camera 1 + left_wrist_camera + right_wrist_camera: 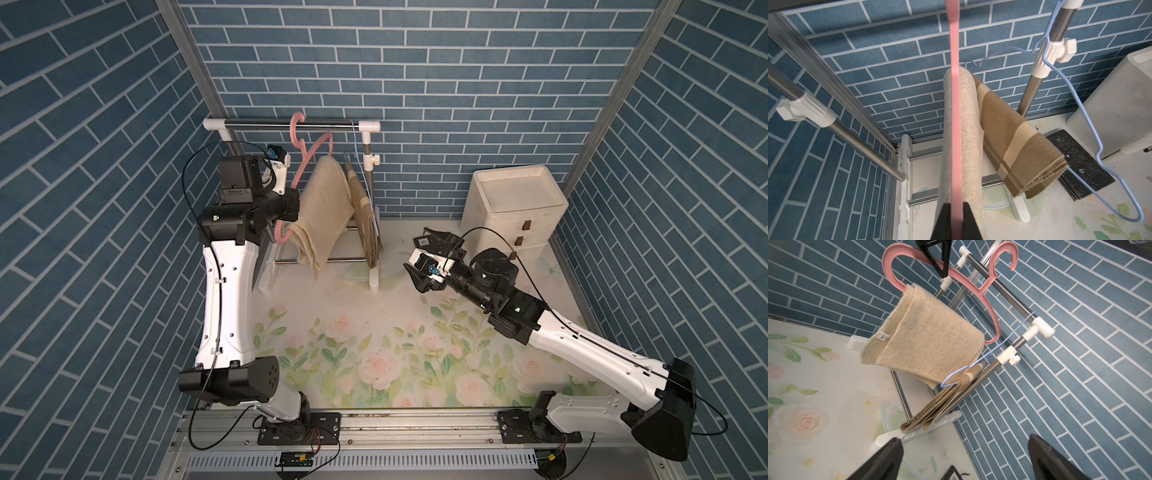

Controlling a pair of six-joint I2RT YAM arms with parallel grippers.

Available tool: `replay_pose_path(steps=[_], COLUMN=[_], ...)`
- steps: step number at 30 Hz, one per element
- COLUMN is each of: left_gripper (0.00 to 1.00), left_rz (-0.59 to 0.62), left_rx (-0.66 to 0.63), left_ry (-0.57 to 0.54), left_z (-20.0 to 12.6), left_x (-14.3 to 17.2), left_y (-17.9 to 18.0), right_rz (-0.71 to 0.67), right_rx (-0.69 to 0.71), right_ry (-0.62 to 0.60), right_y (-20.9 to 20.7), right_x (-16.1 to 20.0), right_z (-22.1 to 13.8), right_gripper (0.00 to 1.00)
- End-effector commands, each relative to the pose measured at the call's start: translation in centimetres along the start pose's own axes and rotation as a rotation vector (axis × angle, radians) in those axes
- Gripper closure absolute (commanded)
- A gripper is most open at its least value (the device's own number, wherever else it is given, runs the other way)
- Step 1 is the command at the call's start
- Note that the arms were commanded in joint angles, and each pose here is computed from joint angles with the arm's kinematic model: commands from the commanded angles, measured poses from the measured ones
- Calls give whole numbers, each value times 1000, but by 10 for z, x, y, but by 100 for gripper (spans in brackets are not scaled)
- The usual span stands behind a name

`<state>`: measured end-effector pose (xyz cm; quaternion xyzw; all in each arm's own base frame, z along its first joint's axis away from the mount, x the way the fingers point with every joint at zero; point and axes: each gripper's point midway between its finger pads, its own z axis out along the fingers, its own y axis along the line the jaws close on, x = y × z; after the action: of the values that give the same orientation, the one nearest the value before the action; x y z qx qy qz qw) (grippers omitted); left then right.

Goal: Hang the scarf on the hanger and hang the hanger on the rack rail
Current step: Place the hanger at the clothesline.

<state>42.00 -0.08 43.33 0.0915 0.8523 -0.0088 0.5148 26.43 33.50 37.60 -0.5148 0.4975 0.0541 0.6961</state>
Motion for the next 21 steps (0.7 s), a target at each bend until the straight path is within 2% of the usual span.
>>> replay_pose_path(steps=[1, 5, 21], left_gripper=[100, 100, 100], left_rz=[31, 49, 34], left_rx=[-8, -7, 7], left_ry=[-104, -100, -18], left_z=[-9, 6, 74], left_x=[-34, -44, -25], left_y=[3, 8, 17], right_rz=[93, 113, 135], right_rx=[41, 17, -8], right_ry=[31, 46, 77], right_y=[-7, 1, 14], right_x=[7, 13, 27], right_z=[-8, -4, 3], right_gripper=[2, 1, 1])
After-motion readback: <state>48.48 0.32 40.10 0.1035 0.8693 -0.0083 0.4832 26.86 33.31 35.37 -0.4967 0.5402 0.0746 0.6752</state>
